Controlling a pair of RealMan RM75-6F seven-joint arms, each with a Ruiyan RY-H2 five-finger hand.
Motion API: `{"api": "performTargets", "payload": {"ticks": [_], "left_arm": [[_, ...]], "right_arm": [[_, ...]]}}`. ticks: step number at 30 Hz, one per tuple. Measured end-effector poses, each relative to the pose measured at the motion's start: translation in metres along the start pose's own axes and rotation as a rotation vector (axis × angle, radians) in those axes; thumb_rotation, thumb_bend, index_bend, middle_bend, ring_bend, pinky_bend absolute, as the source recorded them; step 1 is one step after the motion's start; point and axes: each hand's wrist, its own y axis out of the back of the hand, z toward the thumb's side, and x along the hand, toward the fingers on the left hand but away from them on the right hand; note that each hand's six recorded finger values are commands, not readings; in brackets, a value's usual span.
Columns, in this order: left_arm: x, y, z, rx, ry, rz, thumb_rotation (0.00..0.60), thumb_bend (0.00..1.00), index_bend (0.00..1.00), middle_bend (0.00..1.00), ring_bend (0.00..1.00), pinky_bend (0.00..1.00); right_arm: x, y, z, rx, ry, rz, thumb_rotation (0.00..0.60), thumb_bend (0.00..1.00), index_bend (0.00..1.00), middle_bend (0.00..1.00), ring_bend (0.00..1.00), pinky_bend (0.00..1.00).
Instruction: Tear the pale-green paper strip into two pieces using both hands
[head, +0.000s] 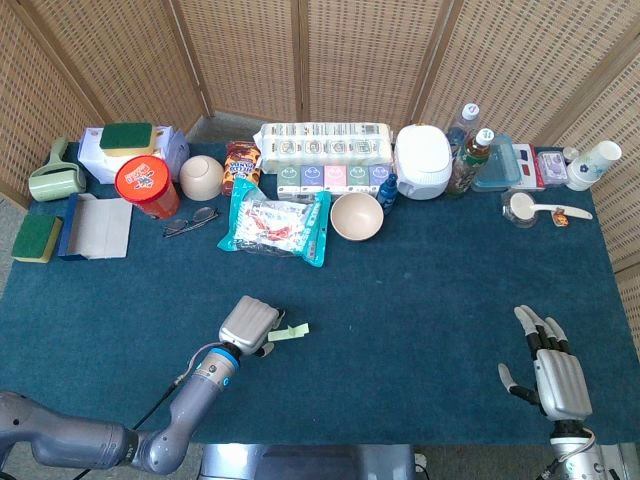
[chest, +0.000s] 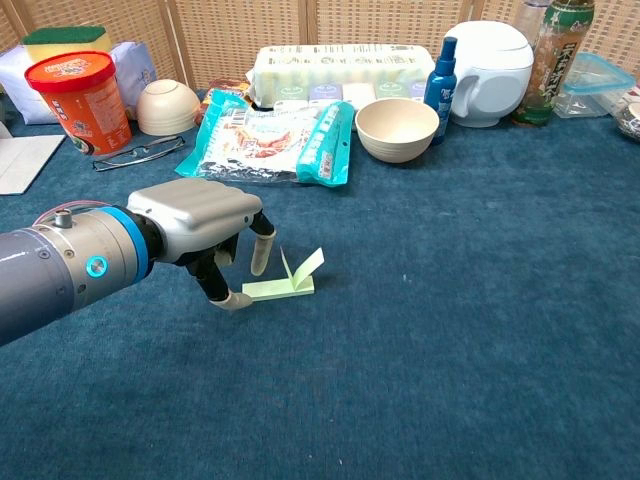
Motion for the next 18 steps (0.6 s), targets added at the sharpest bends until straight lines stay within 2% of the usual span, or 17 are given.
{"api": "performTargets", "payload": {"ticks": [18], "left_arm": [[0.0069,-0.0069,0.0021,0.006,0.016,-0.023,0.538,0.23,0.46,1.0,1.0,1.0]], "right_arm": [[0.001,-0.0006,-0.0025,-0.002,-0.006,0.003,0.593,0.38,0.0,0.04,0.12,0.02]]}}
